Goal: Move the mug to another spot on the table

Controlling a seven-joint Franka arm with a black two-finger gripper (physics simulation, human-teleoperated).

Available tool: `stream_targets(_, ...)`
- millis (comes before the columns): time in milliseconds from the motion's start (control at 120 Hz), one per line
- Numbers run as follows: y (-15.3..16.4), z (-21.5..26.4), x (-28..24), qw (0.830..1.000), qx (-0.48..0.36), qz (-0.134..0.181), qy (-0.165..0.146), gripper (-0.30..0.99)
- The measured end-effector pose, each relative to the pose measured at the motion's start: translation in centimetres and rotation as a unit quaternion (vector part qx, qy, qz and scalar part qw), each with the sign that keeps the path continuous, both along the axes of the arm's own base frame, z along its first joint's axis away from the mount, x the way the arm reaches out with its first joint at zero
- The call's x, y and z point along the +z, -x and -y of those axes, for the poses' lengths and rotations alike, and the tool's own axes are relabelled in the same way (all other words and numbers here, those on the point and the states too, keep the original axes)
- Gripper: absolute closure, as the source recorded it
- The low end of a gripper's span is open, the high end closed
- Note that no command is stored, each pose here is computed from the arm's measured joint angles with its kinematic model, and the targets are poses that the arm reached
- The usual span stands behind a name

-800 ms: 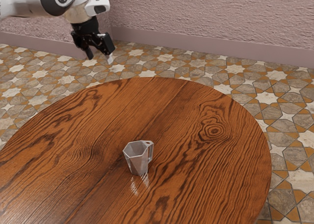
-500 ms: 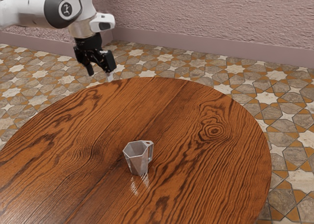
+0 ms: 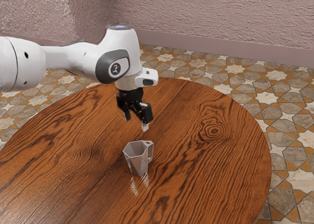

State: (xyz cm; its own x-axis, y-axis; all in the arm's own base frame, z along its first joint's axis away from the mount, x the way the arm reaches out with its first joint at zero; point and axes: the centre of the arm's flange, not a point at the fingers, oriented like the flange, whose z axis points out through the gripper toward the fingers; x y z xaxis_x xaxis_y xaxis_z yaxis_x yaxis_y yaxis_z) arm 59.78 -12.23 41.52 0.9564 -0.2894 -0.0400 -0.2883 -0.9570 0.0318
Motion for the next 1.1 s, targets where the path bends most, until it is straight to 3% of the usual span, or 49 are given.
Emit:
stream_targets(300,-2.1,3.1,-5.9,1.0,-0.016,0.011,-0.003,0.02)
stream_targets(717,-2.8,1.6,-9.5,1.0,0.007,0.0,0.0,0.04)
stream_targets(1100,-2.8,0.8,-11.2,1.0,0.019,-0.018,0.001,0.2)
